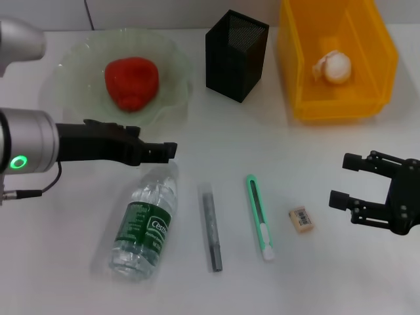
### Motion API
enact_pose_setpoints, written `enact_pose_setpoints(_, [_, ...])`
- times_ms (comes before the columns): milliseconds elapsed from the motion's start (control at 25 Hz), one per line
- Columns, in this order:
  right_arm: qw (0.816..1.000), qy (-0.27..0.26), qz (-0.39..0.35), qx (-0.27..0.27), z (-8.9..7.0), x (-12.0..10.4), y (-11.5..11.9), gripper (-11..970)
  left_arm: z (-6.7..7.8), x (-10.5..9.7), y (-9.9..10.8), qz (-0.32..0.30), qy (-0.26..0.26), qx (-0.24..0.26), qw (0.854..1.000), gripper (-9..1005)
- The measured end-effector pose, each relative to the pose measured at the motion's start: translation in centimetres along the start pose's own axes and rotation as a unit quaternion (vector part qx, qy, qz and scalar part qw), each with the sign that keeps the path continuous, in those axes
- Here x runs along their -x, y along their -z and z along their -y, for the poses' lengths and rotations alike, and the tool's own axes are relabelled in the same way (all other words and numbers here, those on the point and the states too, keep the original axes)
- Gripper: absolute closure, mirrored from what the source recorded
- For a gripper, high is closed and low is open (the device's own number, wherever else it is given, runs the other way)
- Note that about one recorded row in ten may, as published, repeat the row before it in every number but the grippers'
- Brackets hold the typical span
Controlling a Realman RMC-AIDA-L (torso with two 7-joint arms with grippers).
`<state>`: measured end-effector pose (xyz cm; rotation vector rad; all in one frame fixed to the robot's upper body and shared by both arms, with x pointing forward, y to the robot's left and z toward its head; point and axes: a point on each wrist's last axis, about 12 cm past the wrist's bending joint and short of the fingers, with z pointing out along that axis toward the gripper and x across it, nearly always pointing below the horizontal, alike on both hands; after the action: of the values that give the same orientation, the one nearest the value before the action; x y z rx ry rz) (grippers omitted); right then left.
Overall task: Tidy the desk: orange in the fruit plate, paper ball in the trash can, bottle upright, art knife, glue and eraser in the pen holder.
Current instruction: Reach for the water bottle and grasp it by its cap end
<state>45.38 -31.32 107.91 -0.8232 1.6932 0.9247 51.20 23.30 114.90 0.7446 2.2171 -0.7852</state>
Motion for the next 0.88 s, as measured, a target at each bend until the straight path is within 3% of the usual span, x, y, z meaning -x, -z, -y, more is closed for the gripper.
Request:
enact_pose_setpoints(40, [1.000, -0.001, -0.001, 0.001, 0.0, 0.0, 0.0, 182, 1.2, 1.2, -0.4, -0.029, 0.029, 0.070, 0.997, 182])
enact_pose_setpoints(240, [1.000, -0.003, -0.014, 0.001, 0.3, -0.3, -0.1, 182, 1.5, 2.0, -1.8, -0.072, 0.044, 0.115, 0.990, 181])
enact_pose_setpoints(520, [1.000, -0.011, -0.015, 0.002, 0.3, -0.5, -0.3, 182, 1.5, 2.3, -2.9, -0.090, 0.053, 0.114, 0.988, 182])
enact_pose_setpoints(880, [1.000, -0.014, -0.015, 0.001, 0.4, -0.7, -0.3, 182, 0.2, 2.8, -6.0, -0.118, 0.063, 0.105, 0.985, 185])
